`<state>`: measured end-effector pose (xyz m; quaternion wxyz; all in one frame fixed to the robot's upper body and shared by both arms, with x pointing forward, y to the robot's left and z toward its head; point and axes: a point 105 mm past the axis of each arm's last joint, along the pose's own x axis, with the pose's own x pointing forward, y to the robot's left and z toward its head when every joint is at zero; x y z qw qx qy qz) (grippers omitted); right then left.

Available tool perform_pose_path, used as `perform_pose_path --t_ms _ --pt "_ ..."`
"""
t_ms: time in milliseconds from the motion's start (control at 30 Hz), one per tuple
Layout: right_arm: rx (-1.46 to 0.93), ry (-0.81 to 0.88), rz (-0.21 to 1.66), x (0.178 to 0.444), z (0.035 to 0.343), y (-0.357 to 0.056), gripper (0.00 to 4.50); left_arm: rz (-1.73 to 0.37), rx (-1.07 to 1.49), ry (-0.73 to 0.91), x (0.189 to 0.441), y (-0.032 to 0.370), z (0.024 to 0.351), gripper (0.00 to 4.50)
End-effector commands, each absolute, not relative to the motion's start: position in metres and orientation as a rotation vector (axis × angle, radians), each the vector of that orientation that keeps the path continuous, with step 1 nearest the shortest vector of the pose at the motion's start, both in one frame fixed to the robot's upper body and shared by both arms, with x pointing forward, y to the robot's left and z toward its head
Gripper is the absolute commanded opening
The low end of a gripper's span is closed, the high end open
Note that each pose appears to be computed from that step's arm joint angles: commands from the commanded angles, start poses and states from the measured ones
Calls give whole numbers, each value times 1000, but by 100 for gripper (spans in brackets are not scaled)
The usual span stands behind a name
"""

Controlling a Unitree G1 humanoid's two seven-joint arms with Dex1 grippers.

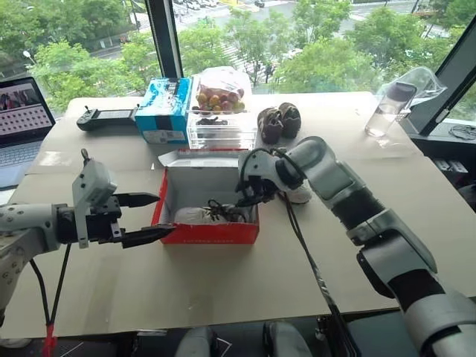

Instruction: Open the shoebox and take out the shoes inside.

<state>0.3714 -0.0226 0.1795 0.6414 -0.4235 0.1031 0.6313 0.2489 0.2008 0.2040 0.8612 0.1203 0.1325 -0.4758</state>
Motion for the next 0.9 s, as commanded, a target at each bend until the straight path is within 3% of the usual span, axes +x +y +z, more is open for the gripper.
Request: perform_pose_path --t_ms 33,267,533,900 --pt "-1016 208 1448 374 194 -18 231 -996 281 233 245 198 213 450" --pt "-1115 258 1541 365 177 -11 231 -985 274 228 245 198 211 450" --pt "-1047 233 1618 356 197 -1 231 -979 266 225 245 198 210 450" --pt "-1036 274 1626 356 165 14 231 -972 264 223 244 198 210 450"
